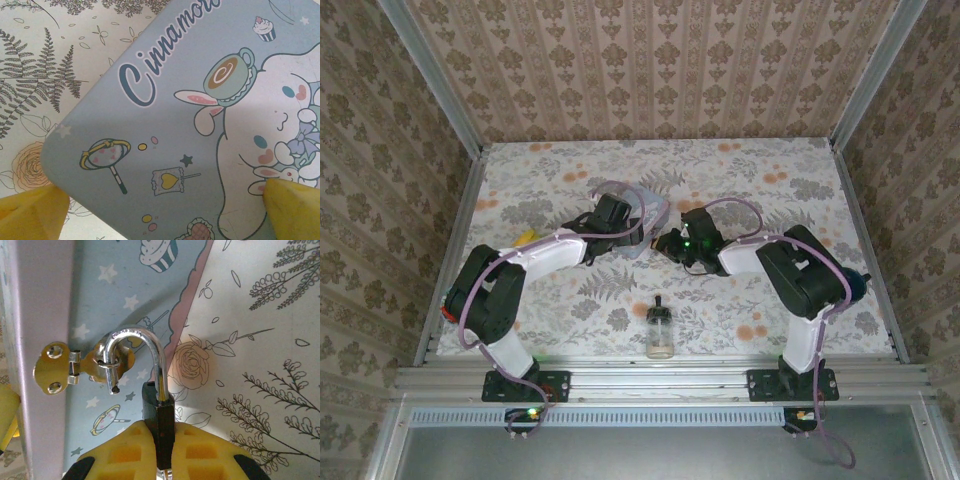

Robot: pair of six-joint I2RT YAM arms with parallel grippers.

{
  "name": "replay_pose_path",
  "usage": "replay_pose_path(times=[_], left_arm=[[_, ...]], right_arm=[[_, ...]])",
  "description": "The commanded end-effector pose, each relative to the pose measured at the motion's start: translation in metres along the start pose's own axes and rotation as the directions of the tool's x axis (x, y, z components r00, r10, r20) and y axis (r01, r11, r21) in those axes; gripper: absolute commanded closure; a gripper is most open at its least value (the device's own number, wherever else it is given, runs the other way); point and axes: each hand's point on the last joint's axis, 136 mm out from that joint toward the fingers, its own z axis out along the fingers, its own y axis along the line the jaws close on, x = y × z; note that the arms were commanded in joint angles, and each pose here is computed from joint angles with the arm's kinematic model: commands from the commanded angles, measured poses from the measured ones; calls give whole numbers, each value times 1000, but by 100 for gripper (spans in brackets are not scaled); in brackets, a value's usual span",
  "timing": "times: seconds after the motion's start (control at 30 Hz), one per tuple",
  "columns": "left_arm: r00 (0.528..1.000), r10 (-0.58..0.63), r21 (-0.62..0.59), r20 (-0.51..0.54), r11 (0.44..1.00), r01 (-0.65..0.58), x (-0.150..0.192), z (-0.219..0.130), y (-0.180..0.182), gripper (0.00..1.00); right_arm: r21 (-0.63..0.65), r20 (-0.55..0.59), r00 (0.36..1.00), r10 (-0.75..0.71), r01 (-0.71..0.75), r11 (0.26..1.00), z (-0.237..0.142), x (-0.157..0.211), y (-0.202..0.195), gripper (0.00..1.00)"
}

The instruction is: Unlock the padlock with the key

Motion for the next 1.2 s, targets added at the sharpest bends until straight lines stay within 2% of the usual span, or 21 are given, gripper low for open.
replay_pose_path(times=[0.0, 0.9, 1.17], left_arm=[[994, 37, -42, -107, 998, -41, 33, 1, 15, 0], [993, 31, -43, -112, 998, -36, 37, 1, 17, 0], [994, 25, -46, -110, 998, -30, 37, 0, 20, 2]], right_arm=[[-71, 69, 998, 5, 0, 997, 1, -26, 23, 100], [-98, 113, 993, 36, -25, 995, 2, -47, 27, 100], [-79, 138, 990, 18, -7, 997, -8, -51, 23, 100]])
